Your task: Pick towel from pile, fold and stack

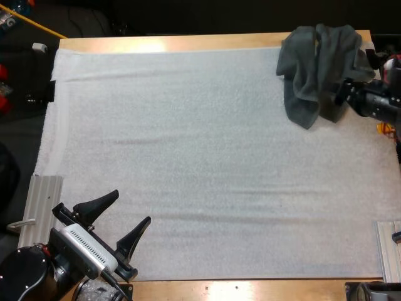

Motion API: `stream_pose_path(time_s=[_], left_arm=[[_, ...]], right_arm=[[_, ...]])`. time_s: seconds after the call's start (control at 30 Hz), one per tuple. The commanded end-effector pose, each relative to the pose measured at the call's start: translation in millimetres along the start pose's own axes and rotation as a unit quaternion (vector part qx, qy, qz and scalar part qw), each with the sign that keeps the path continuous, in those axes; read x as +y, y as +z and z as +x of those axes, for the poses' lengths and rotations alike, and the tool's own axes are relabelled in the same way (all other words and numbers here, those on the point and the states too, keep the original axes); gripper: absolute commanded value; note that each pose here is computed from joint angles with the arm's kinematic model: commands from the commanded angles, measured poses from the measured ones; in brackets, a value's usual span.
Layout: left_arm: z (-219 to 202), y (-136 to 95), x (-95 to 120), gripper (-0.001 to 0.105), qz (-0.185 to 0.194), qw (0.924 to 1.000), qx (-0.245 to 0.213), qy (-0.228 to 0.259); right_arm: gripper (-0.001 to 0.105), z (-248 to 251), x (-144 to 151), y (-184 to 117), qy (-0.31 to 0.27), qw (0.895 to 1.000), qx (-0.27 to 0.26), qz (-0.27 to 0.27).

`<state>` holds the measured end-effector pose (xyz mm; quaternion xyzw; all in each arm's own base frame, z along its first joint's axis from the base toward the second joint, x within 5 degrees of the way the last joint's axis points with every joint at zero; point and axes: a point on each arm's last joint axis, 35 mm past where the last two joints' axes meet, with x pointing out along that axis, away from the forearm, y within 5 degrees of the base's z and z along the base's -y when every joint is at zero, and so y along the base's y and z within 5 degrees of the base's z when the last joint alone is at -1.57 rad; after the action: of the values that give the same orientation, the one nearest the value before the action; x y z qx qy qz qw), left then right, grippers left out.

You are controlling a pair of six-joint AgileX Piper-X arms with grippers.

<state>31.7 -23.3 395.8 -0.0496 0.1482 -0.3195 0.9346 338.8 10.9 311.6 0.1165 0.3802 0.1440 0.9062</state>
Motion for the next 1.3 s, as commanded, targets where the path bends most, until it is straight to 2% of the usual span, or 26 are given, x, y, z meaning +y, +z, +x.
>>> stream_pose_path(time_s=[0.0,0.23,0.5,0.67,0.83,0.97,1.13,1.27], left_arm=[[-1,3,-1,0.065,-0.002,0.9999,-0.009,-0.006],[-1,3,-1,0.065,-0.002,0.9999,-0.009,-0.006],[-1,3,-1,0.065,-0.003,1.0,-0.008,-0.006],[-1,2,-1,0.065,-0.006,1.0,-0.004,-0.005],[-1,1,-1,0.065,-0.027,0.9996,0.002,-0.005],[0,0,0,0.065,-0.028,0.9996,0.005,-0.004],[0,0,0,0.065,-0.028,0.9996,0.005,-0.004],[0,0,0,0.065,-0.028,0.9996,0.005,-0.004]], right_arm=[[0.072,4,2,4,0.005,1.0,-0.008,-0.004],[0.071,59,4,-3,-0.001,1.0,0.005,-0.012],[0.068,123,-17,-32,-0.049,0.996,0.06,0.052],[0.068,152,-29,-49,-0.057,0.991,0.086,0.082],[0.065,172,-36,-59,-0.046,0.989,0.085,0.112],[0.048,178,-37,-61,-0.047,0.986,0.079,0.136],[0.029,179,-38,-61,-0.064,0.985,0.077,0.137],[0.005,179,-37,-61,-0.052,0.986,0.08,0.137]])
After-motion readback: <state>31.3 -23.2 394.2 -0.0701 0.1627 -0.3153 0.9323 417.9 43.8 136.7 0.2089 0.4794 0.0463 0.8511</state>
